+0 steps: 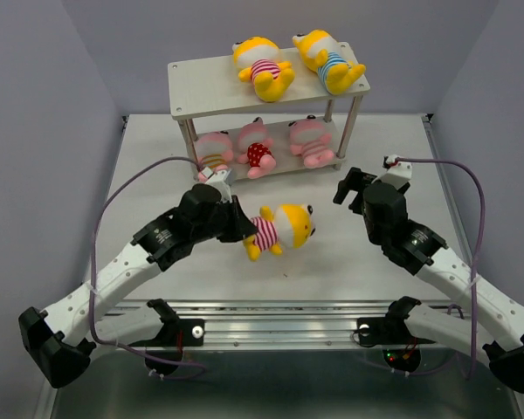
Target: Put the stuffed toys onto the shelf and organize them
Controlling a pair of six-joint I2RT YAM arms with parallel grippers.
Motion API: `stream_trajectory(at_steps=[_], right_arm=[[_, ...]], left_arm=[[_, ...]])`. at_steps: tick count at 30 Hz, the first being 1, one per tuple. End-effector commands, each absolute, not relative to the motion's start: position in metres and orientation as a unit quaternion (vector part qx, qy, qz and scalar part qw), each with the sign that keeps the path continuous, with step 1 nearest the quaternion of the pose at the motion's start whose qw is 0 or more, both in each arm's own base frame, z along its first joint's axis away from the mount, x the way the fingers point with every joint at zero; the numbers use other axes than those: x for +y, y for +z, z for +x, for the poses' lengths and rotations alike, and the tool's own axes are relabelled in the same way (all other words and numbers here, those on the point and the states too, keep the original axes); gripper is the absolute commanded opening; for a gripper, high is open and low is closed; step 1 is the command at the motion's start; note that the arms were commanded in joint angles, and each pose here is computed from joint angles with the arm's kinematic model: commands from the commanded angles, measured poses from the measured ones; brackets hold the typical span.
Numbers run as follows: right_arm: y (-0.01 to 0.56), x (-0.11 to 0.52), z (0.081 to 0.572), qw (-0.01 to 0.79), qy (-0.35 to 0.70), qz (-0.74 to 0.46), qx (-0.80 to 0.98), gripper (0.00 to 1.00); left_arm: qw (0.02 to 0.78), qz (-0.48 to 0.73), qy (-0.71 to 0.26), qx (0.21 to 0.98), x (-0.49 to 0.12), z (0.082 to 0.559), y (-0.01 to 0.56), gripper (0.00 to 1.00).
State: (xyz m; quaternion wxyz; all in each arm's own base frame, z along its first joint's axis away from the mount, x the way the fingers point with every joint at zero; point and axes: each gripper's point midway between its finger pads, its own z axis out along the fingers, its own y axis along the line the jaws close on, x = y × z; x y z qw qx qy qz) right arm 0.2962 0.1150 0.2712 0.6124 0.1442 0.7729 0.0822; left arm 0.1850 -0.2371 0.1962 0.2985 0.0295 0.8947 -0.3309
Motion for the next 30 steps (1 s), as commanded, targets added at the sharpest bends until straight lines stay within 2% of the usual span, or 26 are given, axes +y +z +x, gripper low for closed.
stream_trajectory(at_steps=[1,5,10,15,22,30], right_arm=[[0.254,0.091,0.292,0.609,0.031,0.182,0.771,1.00],[0.247,0.087,0.291,0.607,0.018,0.179,0.774,1.00],[0.244,0.085,0.290,0.607,0.011,0.179,0.775,1.00],[0.241,0.087,0.288,0.604,0.022,0.181,0.776,1.00],[0.235,0.085,0.288,0.601,0.014,0.180,0.779,1.00],[0.236,0.087,0.288,0.600,0.022,0.182,0.779,1.00]], left_arm=[[0.428,0.067,-0.406,0.805,-0.248,0.201,0.309,0.00],[0.516,0.056,-0.447,0.728,-0.237,0.203,0.391,0.00],[0.600,-0.042,-0.442,0.665,-0.201,0.220,0.470,0.00],[0.637,-0.133,-0.408,0.640,-0.183,0.251,0.495,0.00],[0.665,-0.354,-0.322,0.573,-0.112,0.278,0.524,0.00],[0.675,-0.425,-0.297,0.525,-0.072,0.293,0.537,0.00]])
